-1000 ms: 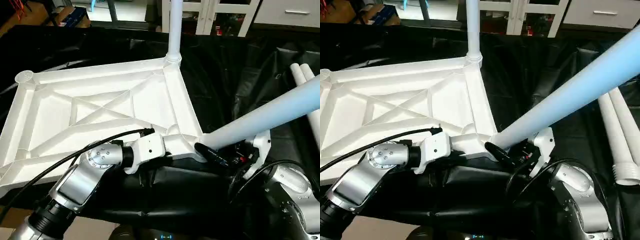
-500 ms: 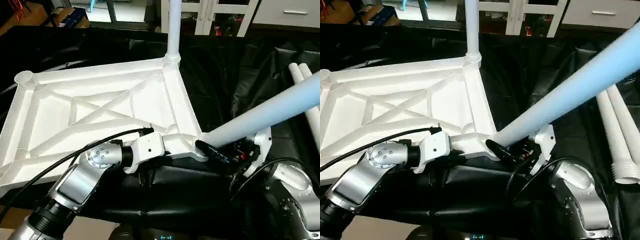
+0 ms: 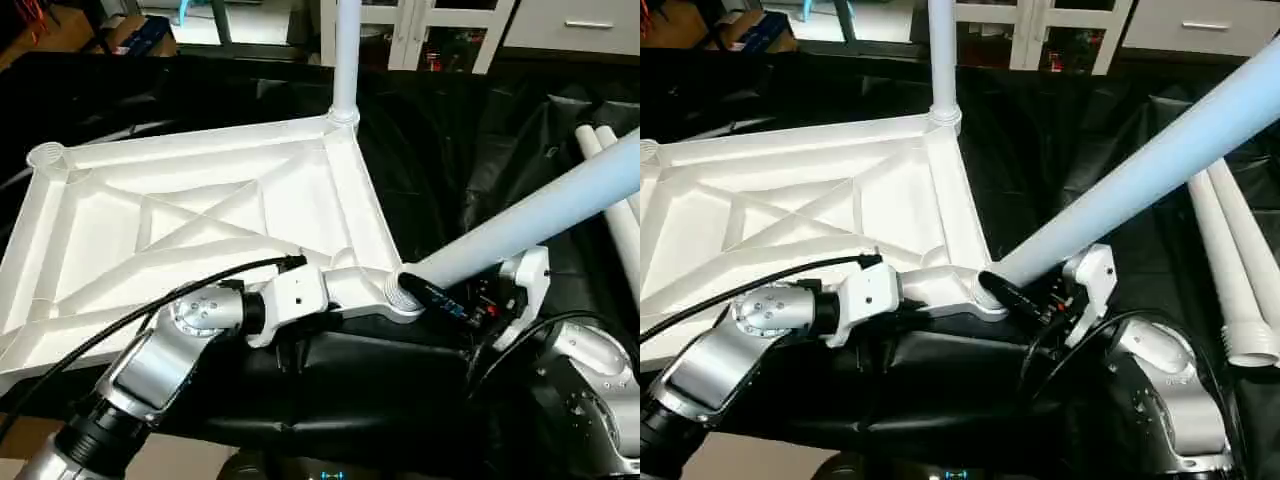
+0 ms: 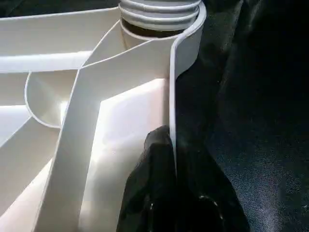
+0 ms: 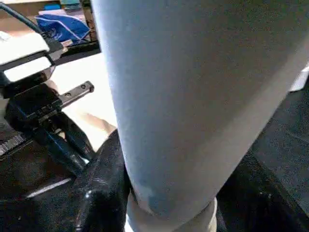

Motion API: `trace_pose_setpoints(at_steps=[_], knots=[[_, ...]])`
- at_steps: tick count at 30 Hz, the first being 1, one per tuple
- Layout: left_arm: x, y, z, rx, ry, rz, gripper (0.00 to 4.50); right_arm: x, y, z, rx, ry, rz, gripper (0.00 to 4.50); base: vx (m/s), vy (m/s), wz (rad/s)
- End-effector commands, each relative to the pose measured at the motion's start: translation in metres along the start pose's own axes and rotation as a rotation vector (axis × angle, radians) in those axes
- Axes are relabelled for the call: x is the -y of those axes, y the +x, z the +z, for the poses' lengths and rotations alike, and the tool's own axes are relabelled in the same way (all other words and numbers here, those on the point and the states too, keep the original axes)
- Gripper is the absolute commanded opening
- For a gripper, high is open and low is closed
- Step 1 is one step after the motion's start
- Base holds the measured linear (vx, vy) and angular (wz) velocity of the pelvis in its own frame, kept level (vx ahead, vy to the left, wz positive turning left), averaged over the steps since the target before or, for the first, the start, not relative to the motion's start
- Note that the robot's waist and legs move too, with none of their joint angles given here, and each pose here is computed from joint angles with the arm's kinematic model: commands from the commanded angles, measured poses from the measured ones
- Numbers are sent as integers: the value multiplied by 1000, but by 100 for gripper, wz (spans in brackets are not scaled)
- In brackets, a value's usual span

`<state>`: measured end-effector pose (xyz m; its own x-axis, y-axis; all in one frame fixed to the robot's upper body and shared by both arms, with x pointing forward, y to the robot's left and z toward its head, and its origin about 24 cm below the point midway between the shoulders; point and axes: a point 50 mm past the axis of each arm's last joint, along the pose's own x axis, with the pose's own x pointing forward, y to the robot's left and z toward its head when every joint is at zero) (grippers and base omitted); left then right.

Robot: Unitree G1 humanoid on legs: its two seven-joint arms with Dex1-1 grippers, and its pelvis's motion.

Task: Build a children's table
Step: Insert table leg to table base

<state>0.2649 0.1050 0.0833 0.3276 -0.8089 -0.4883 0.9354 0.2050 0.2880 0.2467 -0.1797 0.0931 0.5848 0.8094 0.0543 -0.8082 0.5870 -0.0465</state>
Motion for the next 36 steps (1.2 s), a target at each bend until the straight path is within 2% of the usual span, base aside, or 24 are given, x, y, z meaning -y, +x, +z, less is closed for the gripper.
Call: trace_pose_setpoints(at_steps=[1, 2, 5, 6, 8, 13, 21, 23, 28, 35, 36], knots=[[11, 3, -23, -90, -68, -35, 0, -1, -1, -3, -25, 21, 39, 193, 0, 0, 0], [11, 3, -23, -90, -68, -36, 0, -1, -1, -3, -28, 21, 42, 193, 0, 0, 0], [11, 3, -23, -92, -63, -43, 0, 0, -1, -8, -121, 32, 122, 191, 0, 0, 0], [11, 3, -23, -92, -63, -43, 0, 0, -1, -8, -121, 32, 122, 191, 0, 0, 0], [12, 4, -23, -90, -57, -51, 0, 0, -2, -13, -215, 28, 217, 191, 0, 0, 0], [11, 5, -20, -83, -49, -58, 0, 3, -4, -21, -375, 37, 335, 191, 0, 0, 0], [6, 4, -22, -95, -41, -46, 0, 6, 1, -28, -466, 47, 427, 191, 0, 0, 0], [7, 5, -23, -100, -46, -47, 0, 3, 2, -39, -544, 62, 477, 191, 0, 0, 0], [10, 7, -22, -101, -49, -62, 0, 0, 6, -51, -593, 84, 500, 191, 0, 0, 0], [11, 9, -20, -92, -47, -75, 0, 1, 14, -56, -570, 113, 470, 191, 0, 0, 0], [11, 9, -19, -89, -48, -74, 0, 3, 17, -56, -542, 119, 430, 191, 0, 0, 0]])
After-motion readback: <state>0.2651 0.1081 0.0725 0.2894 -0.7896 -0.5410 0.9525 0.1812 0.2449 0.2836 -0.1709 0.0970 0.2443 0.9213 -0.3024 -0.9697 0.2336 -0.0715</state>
